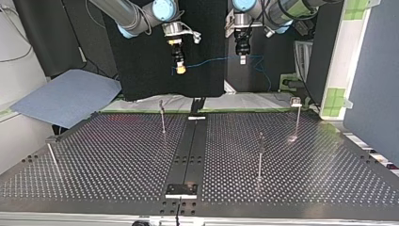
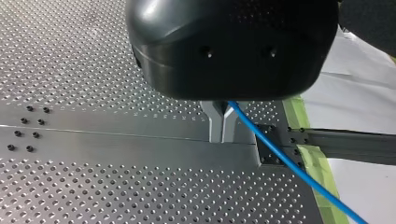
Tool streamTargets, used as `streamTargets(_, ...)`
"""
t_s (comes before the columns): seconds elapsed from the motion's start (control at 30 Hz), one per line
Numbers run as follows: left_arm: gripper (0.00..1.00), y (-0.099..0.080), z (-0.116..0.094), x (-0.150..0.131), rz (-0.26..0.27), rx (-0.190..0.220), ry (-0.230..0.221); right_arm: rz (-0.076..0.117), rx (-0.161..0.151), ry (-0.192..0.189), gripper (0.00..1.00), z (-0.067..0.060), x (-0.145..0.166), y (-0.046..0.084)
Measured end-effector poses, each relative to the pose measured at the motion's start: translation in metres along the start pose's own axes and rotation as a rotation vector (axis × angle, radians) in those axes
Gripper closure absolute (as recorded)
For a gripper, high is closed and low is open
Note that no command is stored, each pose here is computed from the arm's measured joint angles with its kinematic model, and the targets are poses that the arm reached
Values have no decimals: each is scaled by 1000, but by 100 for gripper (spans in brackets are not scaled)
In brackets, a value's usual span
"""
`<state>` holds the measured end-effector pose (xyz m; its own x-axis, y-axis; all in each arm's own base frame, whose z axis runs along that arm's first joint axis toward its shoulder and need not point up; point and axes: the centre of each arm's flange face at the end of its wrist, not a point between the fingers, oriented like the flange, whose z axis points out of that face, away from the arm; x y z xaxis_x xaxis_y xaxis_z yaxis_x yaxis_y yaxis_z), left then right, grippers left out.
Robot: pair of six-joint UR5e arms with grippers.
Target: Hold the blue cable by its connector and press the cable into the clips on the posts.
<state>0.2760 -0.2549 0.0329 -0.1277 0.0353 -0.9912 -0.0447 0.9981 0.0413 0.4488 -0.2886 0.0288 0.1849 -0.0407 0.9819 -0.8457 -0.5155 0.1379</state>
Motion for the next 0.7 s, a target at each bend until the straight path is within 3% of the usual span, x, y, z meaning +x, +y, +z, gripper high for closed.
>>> streamTargets(0.23,100,0,-3,3,17,-1,11,0,0,-1,100,0,-1,0)
streamTargets(0.5,100,1,-16,11,136,-4,72,0,0,-1,100,0,-1,0)
streamTargets(0.7,100,2,-18,13,207,-1,91,0,0,-1,100,0,-1,0)
